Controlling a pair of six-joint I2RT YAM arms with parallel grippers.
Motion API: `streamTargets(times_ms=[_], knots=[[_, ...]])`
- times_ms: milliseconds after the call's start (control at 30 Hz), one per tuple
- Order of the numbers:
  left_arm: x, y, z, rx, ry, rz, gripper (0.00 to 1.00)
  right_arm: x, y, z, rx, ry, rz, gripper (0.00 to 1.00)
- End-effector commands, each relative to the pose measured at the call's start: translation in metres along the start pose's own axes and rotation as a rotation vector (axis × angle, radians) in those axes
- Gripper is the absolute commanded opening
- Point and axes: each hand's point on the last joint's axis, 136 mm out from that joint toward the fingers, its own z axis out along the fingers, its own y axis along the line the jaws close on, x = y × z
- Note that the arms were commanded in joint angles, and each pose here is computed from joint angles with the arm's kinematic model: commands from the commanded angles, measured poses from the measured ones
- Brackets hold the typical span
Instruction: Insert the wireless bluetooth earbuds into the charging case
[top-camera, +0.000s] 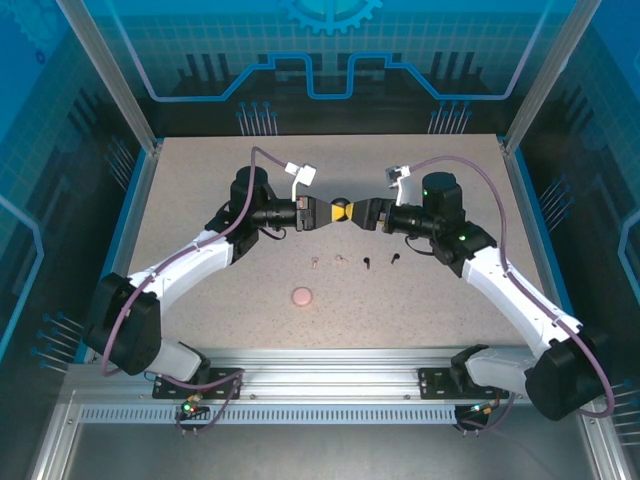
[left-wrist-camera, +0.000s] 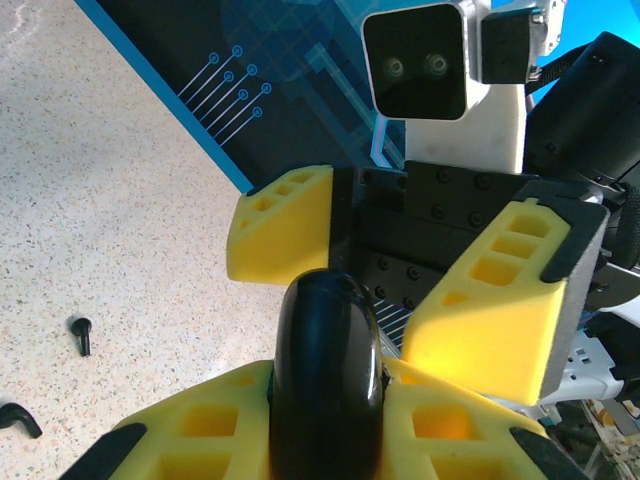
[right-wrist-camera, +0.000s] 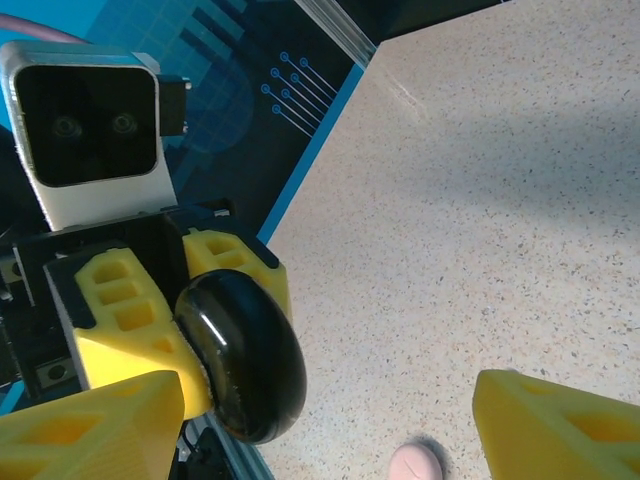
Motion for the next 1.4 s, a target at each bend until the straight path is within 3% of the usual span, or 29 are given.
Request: streamTargets(times_ms=[0, 267, 533, 800, 1033, 1367], knots=[[-0.009, -0.008, 0.001, 0.013, -0.019, 0.049, 0.0, -0.001, -0.008, 0.009, 0.026, -0.004, 0.001, 0.76], [-0.011, -0.025, -0.002, 0.039, -0.023, 0.075, 0.0, -0.001, -0.047, 0.021, 0.09, -0.012, 0.07, 0.72], [-0.013, -0.034, -0.003, 0.052, -0.029, 0.094, 0.0, -0.002, -0.054, 0.026, 0.094, -0.01, 0.088, 0.71], [-0.011, -0.033, 0.0, 0.048, -0.026, 0.094, 0.0, -0.003, -0.05, 0.027, 0.071, -0.007, 0.095, 0.71], [-0.011, -0.027, 0.0, 0.02, -0.04, 0.097, 0.0, -0.004, -0.021, 0.006, 0.003, 0.0, 0.035, 0.71], [-0.014, -0.029, 0.001, 0.032, -0.038, 0.1, 0.0, 0.014, -0.018, -0.002, -0.005, 0.065, -0.016, 0.57]])
